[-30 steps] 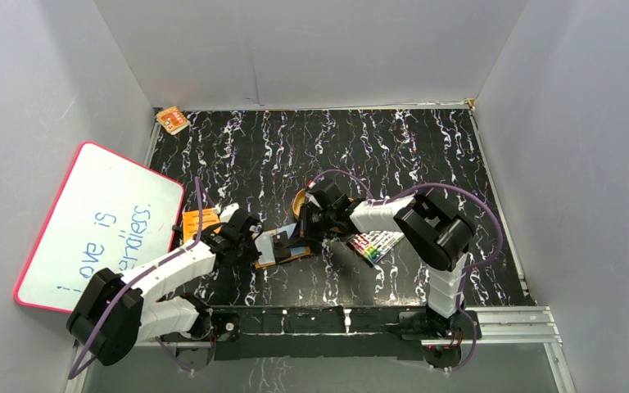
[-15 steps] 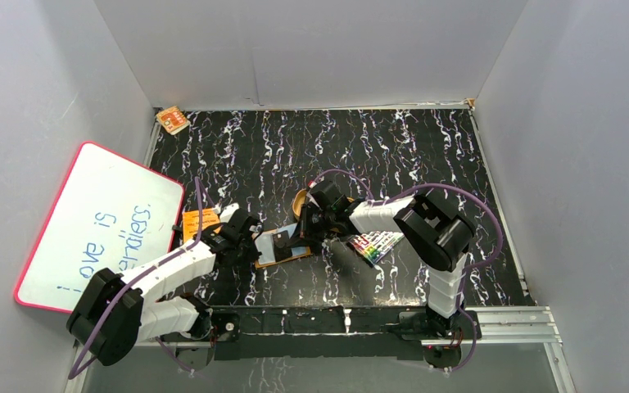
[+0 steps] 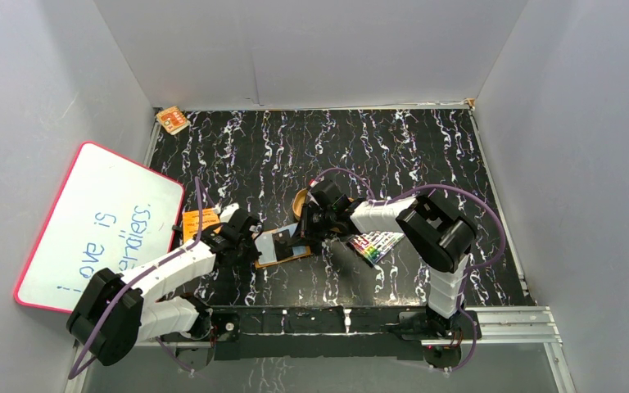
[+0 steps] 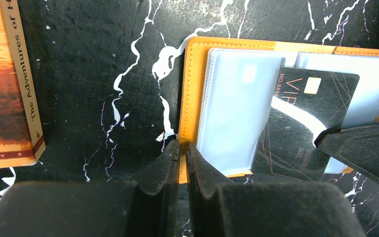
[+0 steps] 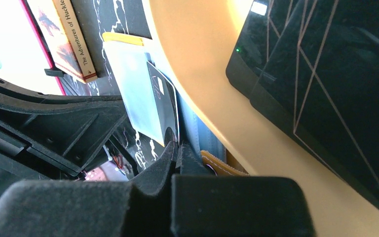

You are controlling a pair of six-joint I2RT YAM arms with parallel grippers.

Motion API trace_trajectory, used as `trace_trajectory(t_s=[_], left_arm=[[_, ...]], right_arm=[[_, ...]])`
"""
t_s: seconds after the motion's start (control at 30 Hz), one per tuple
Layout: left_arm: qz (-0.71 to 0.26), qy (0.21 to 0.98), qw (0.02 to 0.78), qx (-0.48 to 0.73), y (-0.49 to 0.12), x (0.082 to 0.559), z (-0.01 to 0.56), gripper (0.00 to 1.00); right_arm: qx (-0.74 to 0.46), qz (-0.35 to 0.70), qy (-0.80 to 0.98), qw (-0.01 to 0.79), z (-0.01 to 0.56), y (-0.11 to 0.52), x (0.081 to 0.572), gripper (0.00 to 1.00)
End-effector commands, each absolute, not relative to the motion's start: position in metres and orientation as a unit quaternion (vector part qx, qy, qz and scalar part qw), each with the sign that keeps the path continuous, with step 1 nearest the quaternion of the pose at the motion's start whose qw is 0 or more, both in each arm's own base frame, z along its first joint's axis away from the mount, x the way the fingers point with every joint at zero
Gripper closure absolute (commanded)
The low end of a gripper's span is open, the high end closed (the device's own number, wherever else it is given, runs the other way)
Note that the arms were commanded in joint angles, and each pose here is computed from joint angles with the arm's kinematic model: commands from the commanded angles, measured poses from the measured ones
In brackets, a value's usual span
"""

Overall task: Put the credit cards into the card holder
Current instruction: Insert the credit card into the card holder.

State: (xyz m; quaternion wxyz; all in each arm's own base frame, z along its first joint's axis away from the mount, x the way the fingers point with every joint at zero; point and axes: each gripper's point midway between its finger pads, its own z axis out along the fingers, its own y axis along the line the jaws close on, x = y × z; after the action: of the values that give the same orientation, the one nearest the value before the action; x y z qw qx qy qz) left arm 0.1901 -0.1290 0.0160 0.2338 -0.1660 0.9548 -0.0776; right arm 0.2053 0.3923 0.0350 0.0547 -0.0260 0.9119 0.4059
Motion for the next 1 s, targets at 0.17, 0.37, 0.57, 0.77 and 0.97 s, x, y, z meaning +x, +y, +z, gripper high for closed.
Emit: trace_trajectory(t_s=[0.17, 0.37, 0.57, 0.77, 0.97], left_arm=[[-0.065, 0.966, 0.191, -0.163, -0.124, 0.17, -0.005, 0.94], [-0.068, 0.966, 0.189, -0.163, -0.125, 0.17, -0.006, 0.94], [-0.069, 0.966, 0.188, -0.163, -0.126, 0.17, -0.006, 0.94], [-0.068, 0.966, 0.189, -0.162, -0.126, 0.171, -0.006, 0.94], [-0.067, 0.966, 0.189, -0.162, -0.125, 0.17, -0.006, 0.94]], right_arm=[[-0.024, 0.385, 0.92, 0.069, 0.027, 0.389, 0.214, 1.0], [-0.033, 0.39, 0.918, 0.062, 0.026, 0.398, 0.21, 1.0], [-0.033, 0.395, 0.916, 0.058, 0.027, 0.4, 0.208, 1.0], [-0.033, 0.366, 0.927, 0.072, 0.019, 0.39, 0.211, 1.0], [-0.024, 0.344, 0.936, 0.074, 0.012, 0.382, 0.211, 1.0]])
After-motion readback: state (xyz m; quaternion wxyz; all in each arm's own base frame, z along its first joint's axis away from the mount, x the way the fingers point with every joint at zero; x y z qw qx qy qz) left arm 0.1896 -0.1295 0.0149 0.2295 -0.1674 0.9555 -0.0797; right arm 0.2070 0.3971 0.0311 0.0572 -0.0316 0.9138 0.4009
